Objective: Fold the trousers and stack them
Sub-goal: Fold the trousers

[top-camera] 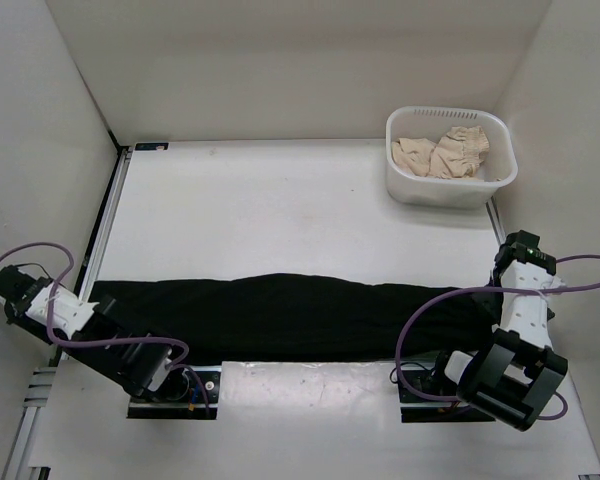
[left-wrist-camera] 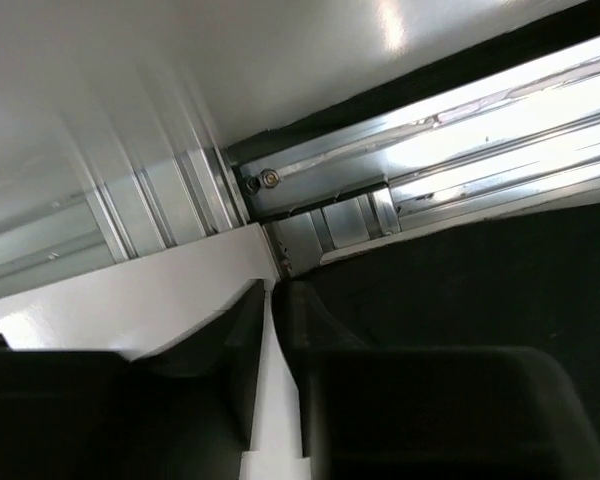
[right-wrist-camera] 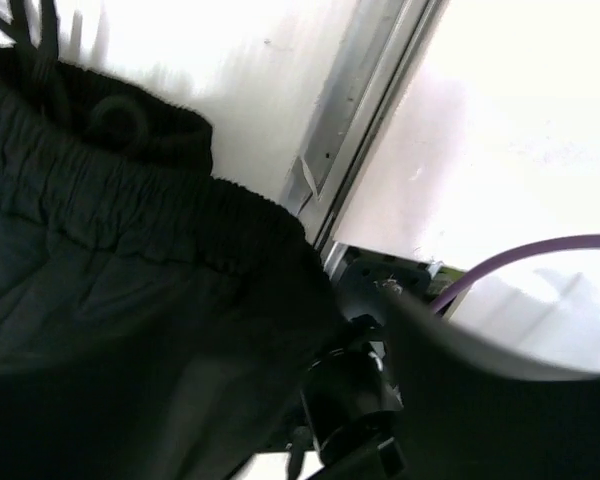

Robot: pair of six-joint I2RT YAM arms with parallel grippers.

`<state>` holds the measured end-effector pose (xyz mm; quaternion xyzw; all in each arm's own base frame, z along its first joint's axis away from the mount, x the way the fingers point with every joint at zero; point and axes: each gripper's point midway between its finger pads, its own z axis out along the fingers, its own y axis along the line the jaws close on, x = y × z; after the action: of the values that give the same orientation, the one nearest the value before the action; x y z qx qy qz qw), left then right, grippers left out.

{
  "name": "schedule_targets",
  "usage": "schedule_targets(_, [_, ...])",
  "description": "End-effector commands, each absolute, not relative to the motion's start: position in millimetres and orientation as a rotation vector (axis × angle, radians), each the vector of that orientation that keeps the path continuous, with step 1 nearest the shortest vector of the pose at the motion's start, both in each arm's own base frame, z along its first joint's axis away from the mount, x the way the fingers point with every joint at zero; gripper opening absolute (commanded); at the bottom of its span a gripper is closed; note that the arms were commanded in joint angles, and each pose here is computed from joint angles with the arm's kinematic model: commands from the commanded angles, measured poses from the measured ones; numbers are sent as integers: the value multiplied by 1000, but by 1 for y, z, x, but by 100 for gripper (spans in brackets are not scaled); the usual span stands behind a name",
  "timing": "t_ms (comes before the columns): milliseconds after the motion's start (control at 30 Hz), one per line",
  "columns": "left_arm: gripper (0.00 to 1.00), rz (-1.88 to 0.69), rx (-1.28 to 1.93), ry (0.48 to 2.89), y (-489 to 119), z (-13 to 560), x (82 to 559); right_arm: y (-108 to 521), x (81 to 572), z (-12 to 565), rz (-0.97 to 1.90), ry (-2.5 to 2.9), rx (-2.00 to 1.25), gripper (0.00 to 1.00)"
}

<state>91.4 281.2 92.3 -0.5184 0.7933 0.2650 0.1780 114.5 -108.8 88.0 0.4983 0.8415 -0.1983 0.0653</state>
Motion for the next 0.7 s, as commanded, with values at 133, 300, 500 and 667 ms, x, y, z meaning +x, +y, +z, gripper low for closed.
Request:
schedule_targets(133, [51, 709, -1518, 2227, 269, 92, 81, -131, 105, 120, -801, 2394, 1553, 98])
schedule_targets(300, [54, 640, -1422, 2190, 257, 133, 99, -131, 131, 145, -679, 2340, 1518, 95])
schedule_targets(500, [53, 382, -1176, 2482, 196, 121, 146, -56, 199, 121, -194, 2480, 1236, 62])
schedule_targets(667, [48, 485, -965, 2739, 168, 56, 152, -3, 198, 56, -59, 2683, 1212, 28])
